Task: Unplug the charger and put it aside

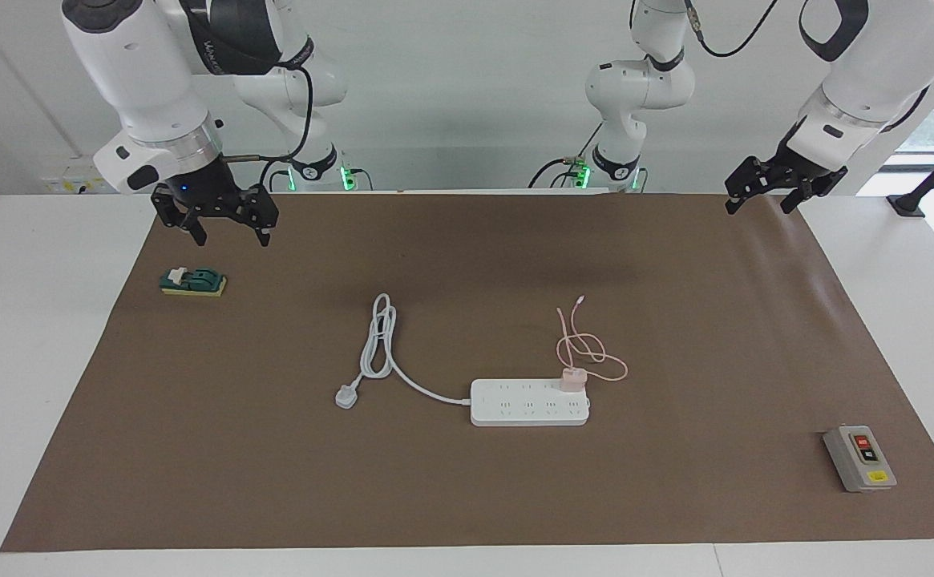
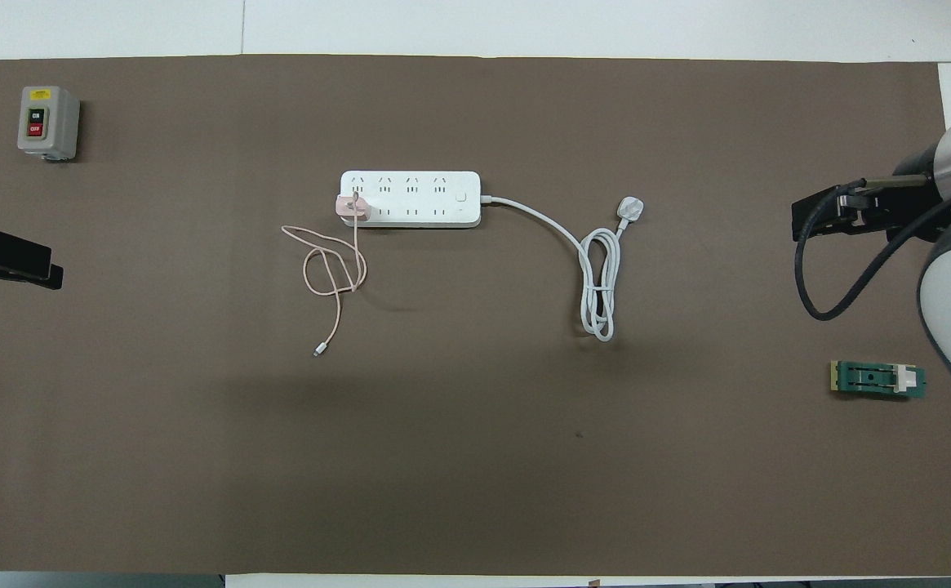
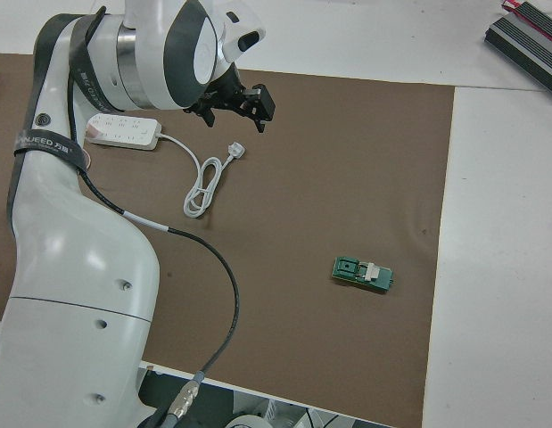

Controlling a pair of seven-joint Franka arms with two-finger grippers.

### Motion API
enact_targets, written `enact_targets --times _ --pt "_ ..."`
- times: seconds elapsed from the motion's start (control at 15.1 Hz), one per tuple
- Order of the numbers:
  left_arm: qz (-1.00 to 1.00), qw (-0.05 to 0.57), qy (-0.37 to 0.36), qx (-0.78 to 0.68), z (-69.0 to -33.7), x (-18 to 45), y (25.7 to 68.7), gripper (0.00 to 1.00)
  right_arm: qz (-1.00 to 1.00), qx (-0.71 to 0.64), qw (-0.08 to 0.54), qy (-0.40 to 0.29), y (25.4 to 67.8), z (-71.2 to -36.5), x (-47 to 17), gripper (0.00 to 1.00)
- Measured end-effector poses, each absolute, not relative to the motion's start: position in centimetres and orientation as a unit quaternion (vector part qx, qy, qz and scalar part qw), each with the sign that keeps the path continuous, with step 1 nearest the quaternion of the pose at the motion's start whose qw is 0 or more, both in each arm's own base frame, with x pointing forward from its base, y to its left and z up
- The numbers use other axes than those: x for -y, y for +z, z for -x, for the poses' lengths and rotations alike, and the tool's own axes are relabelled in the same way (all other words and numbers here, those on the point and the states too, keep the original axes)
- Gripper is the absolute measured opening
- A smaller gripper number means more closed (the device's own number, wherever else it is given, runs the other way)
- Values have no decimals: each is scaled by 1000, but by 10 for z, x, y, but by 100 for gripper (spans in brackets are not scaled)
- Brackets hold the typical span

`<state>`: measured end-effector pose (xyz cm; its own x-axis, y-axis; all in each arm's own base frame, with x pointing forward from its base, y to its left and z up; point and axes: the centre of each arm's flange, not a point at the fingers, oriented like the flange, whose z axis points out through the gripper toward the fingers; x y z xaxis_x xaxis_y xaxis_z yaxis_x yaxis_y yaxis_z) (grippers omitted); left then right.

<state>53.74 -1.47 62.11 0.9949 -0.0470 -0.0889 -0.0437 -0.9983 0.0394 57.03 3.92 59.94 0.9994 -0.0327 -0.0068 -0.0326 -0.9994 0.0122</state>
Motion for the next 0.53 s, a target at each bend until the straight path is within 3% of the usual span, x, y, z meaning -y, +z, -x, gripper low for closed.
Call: enact_targets --times 0.53 --pt "-999 19 -45 23 -537 15 621 100 -1000 16 -17 0 585 -573 -59 100"
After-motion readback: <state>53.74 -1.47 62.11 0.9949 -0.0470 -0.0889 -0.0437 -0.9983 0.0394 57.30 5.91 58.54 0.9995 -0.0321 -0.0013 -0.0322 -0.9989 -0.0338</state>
